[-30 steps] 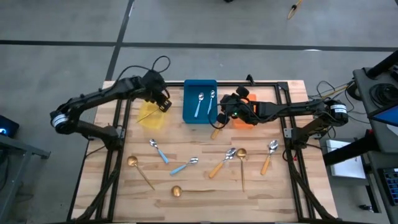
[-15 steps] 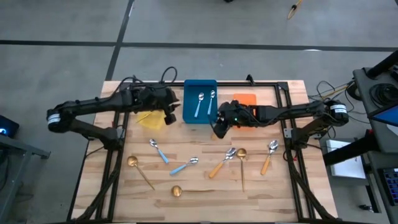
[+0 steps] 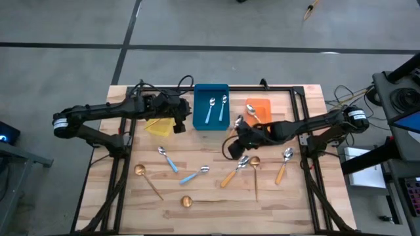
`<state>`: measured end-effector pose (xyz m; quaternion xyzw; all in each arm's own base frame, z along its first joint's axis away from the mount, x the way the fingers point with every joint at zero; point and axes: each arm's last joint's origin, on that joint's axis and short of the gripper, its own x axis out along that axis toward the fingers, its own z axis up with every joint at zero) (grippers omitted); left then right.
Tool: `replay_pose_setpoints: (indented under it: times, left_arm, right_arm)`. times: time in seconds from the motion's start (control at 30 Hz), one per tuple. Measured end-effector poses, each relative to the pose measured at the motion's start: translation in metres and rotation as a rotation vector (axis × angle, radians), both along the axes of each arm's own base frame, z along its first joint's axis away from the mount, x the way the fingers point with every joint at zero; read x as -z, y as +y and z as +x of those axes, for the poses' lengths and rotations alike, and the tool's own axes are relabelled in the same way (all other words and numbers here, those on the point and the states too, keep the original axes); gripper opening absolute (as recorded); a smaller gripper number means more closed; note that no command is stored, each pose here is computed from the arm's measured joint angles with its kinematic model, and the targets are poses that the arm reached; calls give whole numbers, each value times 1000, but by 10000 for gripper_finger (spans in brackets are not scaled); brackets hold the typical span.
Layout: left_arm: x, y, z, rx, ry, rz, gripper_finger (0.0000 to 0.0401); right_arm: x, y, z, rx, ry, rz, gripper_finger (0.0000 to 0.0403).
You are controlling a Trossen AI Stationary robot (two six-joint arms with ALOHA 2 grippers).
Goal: Sort silverware by color (type)
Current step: Put the yellow spoon into the orange bin
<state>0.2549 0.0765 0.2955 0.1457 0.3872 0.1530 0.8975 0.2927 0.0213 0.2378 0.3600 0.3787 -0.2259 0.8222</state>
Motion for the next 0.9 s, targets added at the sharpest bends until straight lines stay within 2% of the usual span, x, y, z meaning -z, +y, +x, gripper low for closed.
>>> replay_pose_setpoints:
  times: [0.1, 0.37, 0.63, 0.9]
  left_arm:
    - [0, 0, 0, 8, 5, 8, 72]
    - [0, 0, -1, 23, 19, 22, 72]
    - [1, 0, -2, 22, 36, 17, 72]
    - [1, 0, -2, 27, 41, 25, 72]
  right_arm:
    - [6, 4, -8, 42, 98, 103, 132]
    - [15, 15, -30, 116, 351, 267, 132]
    - [20, 26, -59, 138, 634, 238, 115]
    - [27, 28, -77, 205, 785, 206, 80]
